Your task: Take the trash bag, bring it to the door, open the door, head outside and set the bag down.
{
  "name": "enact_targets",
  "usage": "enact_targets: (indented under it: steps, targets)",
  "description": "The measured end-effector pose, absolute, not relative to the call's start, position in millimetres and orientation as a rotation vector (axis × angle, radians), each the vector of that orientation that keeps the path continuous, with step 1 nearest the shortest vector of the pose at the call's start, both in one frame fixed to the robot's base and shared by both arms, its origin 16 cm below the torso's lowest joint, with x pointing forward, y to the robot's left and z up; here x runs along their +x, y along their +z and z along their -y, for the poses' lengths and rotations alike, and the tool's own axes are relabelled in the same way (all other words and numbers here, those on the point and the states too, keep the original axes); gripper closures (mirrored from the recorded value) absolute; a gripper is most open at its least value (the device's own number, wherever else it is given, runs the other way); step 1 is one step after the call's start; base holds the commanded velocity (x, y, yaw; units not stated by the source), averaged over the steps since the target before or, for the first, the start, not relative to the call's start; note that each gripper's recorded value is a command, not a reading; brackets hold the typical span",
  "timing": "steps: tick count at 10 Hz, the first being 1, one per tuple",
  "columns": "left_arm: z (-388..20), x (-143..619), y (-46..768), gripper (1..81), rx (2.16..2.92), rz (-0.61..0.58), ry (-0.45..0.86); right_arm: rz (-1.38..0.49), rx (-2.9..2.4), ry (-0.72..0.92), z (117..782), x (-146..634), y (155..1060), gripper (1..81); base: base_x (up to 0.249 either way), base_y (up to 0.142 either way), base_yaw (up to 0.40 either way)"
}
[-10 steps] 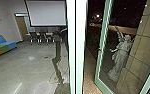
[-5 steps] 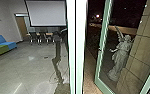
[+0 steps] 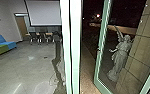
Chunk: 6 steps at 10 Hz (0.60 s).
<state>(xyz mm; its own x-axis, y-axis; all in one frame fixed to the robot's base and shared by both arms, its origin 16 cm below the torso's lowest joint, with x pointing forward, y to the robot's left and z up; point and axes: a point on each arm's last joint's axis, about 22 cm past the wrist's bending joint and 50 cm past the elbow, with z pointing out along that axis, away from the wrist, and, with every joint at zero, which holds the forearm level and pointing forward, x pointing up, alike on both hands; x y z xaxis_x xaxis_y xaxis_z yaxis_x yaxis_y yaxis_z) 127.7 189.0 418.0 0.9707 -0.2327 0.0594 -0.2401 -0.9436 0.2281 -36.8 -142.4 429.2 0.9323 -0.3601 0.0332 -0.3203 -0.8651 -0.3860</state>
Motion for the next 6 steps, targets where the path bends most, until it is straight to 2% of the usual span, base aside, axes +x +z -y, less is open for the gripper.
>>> enact_targets:
  steps: [2,6]
  targets:
    - [-189.5,122.2,417.6,81.1,2.883,0.350,0.037,-0.492,-2.687,-0.139,124.2,-38.1,431.8,1.0,0.000,-0.098,0.000]
    - [-189.1,124.7,417.8,81.1,2.883,0.359,0.043,-0.491,-2.697,-0.137,131.2,-42.1,430.5,1.0,0.000,-0.098,0.000]
